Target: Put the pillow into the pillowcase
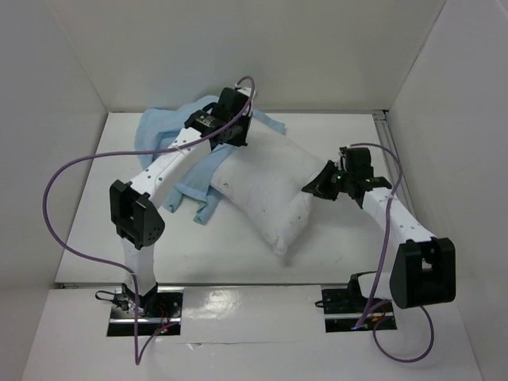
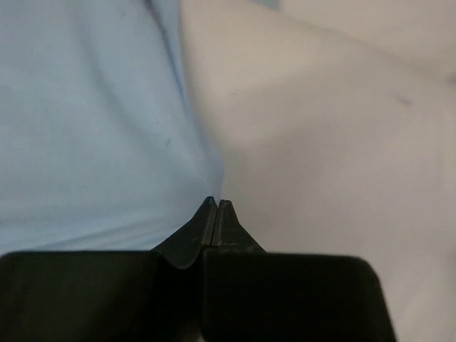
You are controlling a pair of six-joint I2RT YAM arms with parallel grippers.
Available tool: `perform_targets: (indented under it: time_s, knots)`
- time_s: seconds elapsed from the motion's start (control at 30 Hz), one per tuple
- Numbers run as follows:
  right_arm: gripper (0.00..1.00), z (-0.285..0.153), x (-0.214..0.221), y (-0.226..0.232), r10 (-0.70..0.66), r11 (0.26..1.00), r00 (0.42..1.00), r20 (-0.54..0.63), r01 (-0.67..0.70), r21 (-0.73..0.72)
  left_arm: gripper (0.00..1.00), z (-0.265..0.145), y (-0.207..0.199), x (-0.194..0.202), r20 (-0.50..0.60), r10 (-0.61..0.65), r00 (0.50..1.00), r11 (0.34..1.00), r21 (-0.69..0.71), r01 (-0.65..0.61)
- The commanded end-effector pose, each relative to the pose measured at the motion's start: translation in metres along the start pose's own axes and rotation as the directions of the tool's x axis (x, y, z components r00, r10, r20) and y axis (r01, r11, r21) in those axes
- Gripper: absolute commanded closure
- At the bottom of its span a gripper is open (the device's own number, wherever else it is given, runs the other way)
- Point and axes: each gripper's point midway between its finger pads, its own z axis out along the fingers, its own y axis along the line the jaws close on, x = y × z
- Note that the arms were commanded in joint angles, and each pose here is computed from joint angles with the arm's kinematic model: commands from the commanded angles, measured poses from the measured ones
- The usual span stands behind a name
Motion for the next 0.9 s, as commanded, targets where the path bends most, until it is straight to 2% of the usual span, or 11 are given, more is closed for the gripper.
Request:
perform_targets:
  time_s: [0.0, 0.03, 0.13, 0.17, 0.3, 0.37, 0.47, 0.5, 0.6, 0.7, 0.87]
  knots:
    - [1.0, 0.006, -0.035, 0.063, -0.086, 0.981, 0.993, 0.084, 0.099, -0.166, 1.0, -0.04, -0.05, -0.047, 0.091, -0.102, 0.991, 0.946, 0.317, 0.068]
    - [1.0, 0.004, -0.054, 0.088, -0.114, 0.969, 0.986, 0.124, 0.138, -0.204, 1.0, -0.059, -0.073, -0.063, 0.118, -0.121, 0.986, 0.891, 0.451, 0.055]
    - [1.0, -0.009, -0.085, 0.13, -0.153, 0.94, 0.97, 0.19, 0.202, -0.274, 1.0, -0.086, -0.107, -0.088, 0.12, -0.186, 0.975, 0.772, 0.632, 0.069]
    - [1.0, -0.033, -0.103, 0.166, -0.184, 0.906, 0.949, 0.257, 0.265, -0.329, 1.0, -0.107, -0.123, -0.108, 0.153, -0.197, 0.968, 0.694, 0.719, 0.027]
    - [1.0, -0.076, -0.115, 0.226, -0.246, 0.835, 0.899, 0.362, 0.386, -0.392, 1.0, -0.167, -0.144, -0.154, 0.213, -0.273, 0.938, 0.531, 0.847, -0.038]
    - [1.0, -0.08, -0.102, 0.23, -0.26, 0.836, 0.89, 0.375, 0.402, -0.373, 1.0, -0.18, -0.15, -0.156, 0.192, -0.296, 0.936, 0.47, 0.882, -0.033]
    - [1.0, -0.057, -0.059, 0.216, -0.286, 0.854, 0.905, 0.317, 0.39, -0.343, 1.0, -0.177, -0.145, -0.152, 0.181, -0.306, 0.935, 0.472, 0.881, -0.016]
    - [1.0, -0.027, -0.022, 0.189, -0.294, 0.879, 0.932, 0.213, 0.351, -0.323, 1.0, -0.166, -0.145, -0.146, 0.158, -0.305, 0.939, 0.484, 0.875, 0.009]
    - [1.0, 0.009, 0.054, 0.146, -0.281, 0.913, 0.958, 0.061, 0.286, -0.291, 1.0, -0.141, -0.145, -0.119, 0.072, -0.277, 0.958, 0.503, 0.861, 0.08]
    - [1.0, 0.021, 0.102, 0.118, -0.32, 0.922, 0.947, 0.014, 0.315, -0.225, 1.0, -0.122, -0.139, -0.096, 0.022, -0.257, 0.966, 0.558, 0.82, 0.129]
    - [1.0, 0.021, 0.131, 0.108, -0.39, 0.903, 0.921, -0.01, 0.38, -0.202, 1.0, -0.124, -0.117, -0.073, 0.001, -0.236, 0.972, 0.666, 0.728, 0.161]
